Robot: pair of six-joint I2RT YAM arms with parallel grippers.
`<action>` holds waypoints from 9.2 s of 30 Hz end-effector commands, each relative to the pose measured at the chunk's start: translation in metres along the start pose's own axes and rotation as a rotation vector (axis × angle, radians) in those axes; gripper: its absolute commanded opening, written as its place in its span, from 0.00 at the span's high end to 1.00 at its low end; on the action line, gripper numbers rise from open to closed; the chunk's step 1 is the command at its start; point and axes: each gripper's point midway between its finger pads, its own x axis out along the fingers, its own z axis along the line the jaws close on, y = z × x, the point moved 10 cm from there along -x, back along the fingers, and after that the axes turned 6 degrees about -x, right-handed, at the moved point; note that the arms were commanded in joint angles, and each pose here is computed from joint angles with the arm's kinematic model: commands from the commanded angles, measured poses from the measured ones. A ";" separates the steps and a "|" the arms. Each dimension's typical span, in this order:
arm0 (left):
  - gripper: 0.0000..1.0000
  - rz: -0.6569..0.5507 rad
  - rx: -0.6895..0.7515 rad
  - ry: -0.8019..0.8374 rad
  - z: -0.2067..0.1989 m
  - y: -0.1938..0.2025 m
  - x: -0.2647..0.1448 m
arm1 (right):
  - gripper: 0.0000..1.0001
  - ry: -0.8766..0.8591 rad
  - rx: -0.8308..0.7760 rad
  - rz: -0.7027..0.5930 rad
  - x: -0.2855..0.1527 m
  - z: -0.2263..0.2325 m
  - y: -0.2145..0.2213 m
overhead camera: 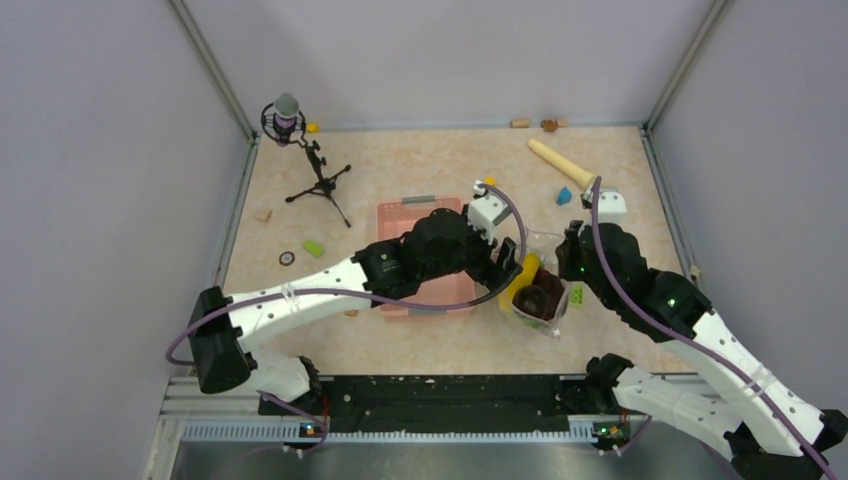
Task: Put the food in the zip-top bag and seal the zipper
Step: Adjust the zipper food storage bag at the center of the board, then zip the zipper food storage bag at the center of the board.
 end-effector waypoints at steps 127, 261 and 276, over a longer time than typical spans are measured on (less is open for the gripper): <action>0.12 -0.392 0.062 0.478 0.140 0.070 -0.023 | 1.00 -0.485 -0.071 -0.371 -0.039 0.004 -0.002; 1.00 -0.251 -0.026 0.432 0.025 0.018 -0.068 | 0.76 -0.990 -0.535 -0.049 -0.007 0.094 -0.059; 1.00 -0.287 -0.052 0.328 0.033 0.018 -0.069 | 1.00 -0.920 -0.531 -0.021 -0.003 0.091 -0.057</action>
